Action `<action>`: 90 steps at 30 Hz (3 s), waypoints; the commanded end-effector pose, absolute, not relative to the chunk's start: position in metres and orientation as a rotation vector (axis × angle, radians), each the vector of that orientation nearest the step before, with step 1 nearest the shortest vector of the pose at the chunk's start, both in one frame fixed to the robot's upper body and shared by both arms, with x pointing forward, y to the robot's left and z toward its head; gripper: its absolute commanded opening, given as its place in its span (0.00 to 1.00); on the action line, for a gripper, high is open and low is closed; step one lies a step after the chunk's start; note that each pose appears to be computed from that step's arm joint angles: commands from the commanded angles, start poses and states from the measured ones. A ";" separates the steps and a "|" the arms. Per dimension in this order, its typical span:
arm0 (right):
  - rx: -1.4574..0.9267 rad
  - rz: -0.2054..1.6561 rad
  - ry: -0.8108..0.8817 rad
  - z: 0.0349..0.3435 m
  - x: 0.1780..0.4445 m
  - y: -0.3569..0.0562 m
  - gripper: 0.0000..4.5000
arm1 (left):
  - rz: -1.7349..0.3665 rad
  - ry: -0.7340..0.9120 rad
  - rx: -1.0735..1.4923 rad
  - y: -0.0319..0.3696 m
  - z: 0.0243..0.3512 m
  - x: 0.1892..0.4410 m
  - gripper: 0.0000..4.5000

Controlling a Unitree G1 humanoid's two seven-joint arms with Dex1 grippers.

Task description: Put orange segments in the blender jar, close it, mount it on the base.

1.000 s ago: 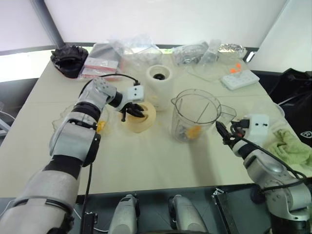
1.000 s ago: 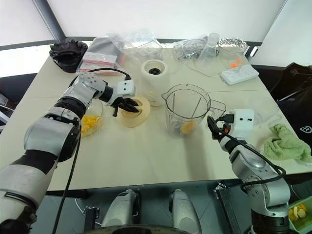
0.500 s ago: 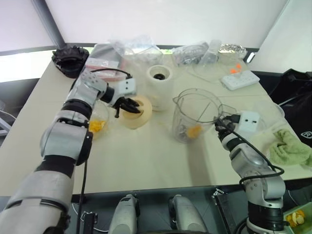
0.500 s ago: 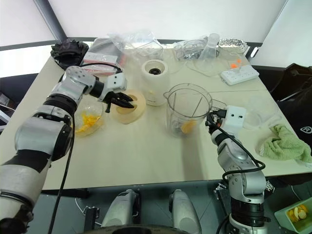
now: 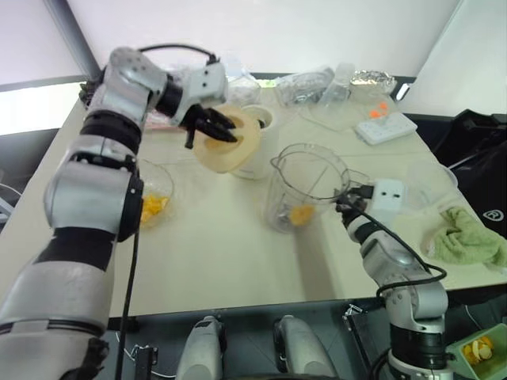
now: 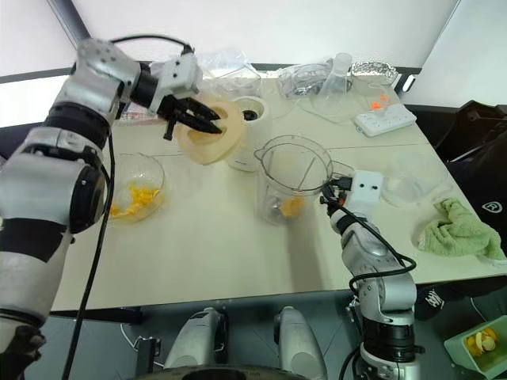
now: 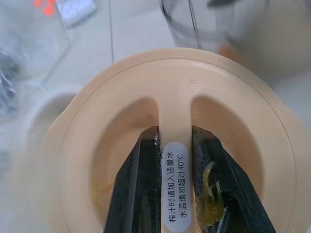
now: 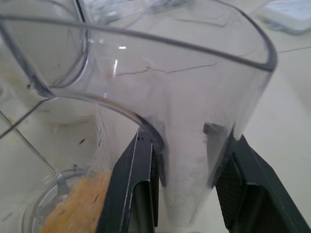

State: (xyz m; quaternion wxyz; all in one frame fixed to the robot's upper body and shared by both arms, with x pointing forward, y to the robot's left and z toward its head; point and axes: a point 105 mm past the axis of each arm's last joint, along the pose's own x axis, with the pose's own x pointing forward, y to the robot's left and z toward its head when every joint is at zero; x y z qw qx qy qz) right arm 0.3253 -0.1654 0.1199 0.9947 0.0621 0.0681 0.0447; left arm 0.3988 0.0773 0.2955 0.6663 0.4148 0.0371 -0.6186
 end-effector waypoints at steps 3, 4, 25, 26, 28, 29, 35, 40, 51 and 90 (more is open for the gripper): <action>0.082 0.220 0.062 0.142 0.323 -0.139 0.21 | -1.436 -0.060 0.962 0.056 0.334 0.386 0.07; 0.057 0.236 0.078 0.138 0.322 -0.136 0.21 | -1.462 -0.061 0.969 0.052 0.334 0.384 0.07; -0.043 0.288 0.137 0.118 0.321 -0.130 0.21 | -1.869 0.007 0.996 0.005 0.294 0.332 0.07; -0.043 0.287 0.137 0.118 0.321 -0.129 0.21 | -1.886 0.034 0.984 0.006 0.290 0.330 0.07; -0.066 0.290 0.135 0.118 0.320 -0.130 0.21 | -1.910 0.080 0.961 0.007 0.284 0.327 0.07; -0.078 0.292 0.134 0.117 0.320 -0.130 0.21 | -1.919 0.095 0.960 0.008 0.282 0.326 0.07; -0.118 0.295 0.109 0.123 0.320 -0.130 0.21 | -1.969 0.140 0.996 0.011 0.267 0.321 0.07; -0.116 0.293 0.083 0.131 0.320 -0.129 0.21 | -1.971 0.168 1.024 0.010 0.255 0.326 0.07; 0.013 0.376 -0.015 0.151 0.307 -0.116 0.21 | -1.911 0.229 1.125 0.017 0.230 0.345 0.07; -0.020 0.373 -0.037 0.160 0.309 -0.115 0.21 | -1.824 0.744 0.936 0.042 0.131 0.338 0.07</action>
